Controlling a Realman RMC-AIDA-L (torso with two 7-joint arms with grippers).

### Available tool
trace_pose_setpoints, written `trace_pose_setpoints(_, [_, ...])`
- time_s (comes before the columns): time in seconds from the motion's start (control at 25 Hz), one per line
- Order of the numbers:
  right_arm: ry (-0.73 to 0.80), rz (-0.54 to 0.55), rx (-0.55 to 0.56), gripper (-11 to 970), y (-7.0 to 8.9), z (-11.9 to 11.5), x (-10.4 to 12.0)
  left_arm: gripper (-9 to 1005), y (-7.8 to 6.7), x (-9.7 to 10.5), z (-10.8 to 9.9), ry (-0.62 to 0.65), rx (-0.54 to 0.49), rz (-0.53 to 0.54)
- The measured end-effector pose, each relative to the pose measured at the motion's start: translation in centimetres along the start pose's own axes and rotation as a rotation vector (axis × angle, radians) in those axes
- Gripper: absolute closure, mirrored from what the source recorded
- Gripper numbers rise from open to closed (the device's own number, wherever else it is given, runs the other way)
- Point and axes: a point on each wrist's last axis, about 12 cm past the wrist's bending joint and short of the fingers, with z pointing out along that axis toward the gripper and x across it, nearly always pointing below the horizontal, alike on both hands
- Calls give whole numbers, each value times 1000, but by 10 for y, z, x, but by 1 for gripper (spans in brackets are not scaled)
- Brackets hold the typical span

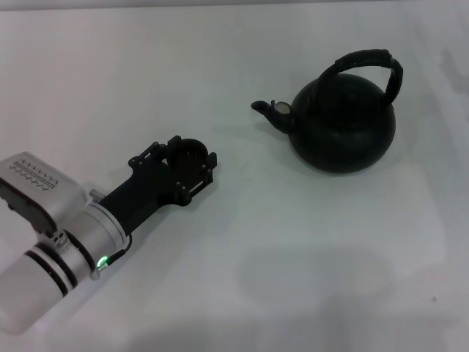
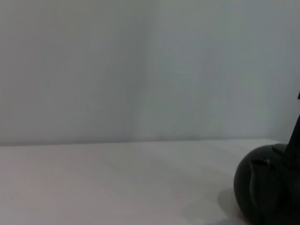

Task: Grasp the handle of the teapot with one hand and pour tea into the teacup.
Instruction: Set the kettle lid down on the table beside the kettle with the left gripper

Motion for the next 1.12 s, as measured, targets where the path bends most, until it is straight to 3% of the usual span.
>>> trace_pose_setpoints(1.12, [0,1,7,87,-2,-2,1,293,-4,7,0,50,8,-5])
